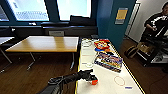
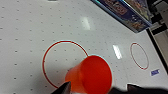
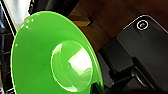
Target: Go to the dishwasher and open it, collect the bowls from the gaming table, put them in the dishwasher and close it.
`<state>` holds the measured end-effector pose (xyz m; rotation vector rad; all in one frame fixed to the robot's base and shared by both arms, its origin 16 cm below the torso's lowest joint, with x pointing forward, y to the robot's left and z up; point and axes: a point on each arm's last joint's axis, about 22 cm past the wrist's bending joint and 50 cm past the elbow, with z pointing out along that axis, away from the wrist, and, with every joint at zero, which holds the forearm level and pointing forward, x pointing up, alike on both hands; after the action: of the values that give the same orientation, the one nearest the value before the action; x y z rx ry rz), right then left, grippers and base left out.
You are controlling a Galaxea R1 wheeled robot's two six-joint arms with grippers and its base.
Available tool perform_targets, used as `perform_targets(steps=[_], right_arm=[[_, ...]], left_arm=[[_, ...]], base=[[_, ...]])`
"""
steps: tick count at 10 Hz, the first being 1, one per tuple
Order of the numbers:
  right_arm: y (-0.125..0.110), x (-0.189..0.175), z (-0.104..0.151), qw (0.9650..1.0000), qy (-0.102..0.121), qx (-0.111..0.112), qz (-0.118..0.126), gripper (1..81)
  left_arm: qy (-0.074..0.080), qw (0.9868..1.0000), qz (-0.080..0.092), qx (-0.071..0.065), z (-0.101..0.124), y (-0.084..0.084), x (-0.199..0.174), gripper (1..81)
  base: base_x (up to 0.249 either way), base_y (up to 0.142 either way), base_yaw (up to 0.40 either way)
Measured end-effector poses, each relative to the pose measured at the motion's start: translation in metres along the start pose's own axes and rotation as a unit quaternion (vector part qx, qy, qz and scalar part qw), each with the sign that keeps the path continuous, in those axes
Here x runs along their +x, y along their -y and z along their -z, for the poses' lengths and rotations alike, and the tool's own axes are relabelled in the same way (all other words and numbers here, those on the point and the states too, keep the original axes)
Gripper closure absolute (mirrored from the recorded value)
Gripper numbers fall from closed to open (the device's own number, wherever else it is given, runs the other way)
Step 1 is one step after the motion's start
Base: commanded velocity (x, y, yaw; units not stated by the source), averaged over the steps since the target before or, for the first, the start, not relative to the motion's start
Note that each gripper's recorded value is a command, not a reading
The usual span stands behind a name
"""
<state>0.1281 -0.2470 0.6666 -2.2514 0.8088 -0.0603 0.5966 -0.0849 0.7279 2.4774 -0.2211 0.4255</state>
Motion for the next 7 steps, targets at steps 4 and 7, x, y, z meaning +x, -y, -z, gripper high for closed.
perform_targets(steps=[4, 7], right_arm=[[0.001, -0.001, -0.001, 1.0, 0.001, 0.002, 0.0, 81.1], [0.0, 0.0, -0.001, 1.0, 0.0, 0.0, 0.0, 81.1]], left_arm=[[-0.005, 0.9993, -0.029, -0.022, 0.007, -0.03, 0.014, 1.0], [-0.016, 0.9998, -0.013, 0.006, 0.009, 0.002, 0.024, 1.0]], base=[[0.0, 0.0, 0.0], [0.0, 0.0, 0.0]])
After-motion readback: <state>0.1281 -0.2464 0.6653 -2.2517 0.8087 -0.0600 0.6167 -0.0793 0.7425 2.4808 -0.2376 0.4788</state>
